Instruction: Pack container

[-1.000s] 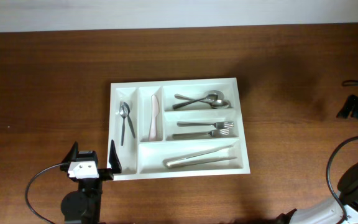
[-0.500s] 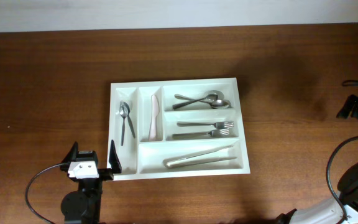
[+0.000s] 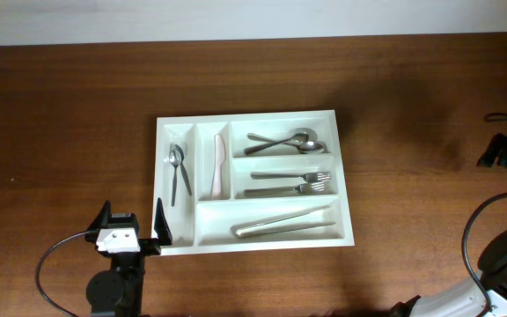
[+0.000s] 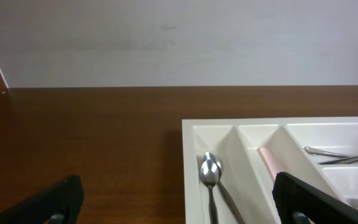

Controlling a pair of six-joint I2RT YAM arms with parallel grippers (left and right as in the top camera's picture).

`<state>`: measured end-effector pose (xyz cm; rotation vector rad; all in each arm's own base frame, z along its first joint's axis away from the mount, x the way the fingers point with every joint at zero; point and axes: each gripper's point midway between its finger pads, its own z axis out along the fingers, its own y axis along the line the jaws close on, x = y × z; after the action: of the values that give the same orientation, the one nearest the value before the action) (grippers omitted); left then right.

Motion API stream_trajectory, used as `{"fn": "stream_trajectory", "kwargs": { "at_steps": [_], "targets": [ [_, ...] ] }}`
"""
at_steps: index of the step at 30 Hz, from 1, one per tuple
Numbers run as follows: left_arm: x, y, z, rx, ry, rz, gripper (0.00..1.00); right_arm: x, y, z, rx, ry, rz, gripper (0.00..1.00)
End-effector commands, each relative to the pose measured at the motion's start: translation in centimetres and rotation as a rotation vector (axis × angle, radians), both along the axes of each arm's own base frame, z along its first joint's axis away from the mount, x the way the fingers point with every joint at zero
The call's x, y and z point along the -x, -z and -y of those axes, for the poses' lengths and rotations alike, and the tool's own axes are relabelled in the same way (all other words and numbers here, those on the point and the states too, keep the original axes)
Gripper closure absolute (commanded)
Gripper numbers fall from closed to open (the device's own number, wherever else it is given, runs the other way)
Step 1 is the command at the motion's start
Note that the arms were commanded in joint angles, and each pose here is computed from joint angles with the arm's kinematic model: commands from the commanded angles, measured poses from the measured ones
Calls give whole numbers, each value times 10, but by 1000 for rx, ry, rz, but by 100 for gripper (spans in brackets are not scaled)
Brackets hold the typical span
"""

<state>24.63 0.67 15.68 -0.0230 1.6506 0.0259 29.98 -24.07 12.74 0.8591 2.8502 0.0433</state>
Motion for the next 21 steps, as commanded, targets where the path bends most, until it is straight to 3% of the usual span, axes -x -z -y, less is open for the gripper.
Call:
{"fn": "stream_trajectory", "kwargs": {
  "at_steps": [1,9,17,21],
  "targets": [
    [0,1,-2,9,-11,0,1,-3,1,4,10,10,10,1],
    [0,1,-2,9,-11,0,1,-37,-22,15,87,-13,181,1],
    [0,1,-2,9,-11,0,1,-112,-131,-4,336,-162,607,1],
    [0,1,-2,9,-11,0,1,-123,-184,-42,410,-246,755,1]
  ]
}}
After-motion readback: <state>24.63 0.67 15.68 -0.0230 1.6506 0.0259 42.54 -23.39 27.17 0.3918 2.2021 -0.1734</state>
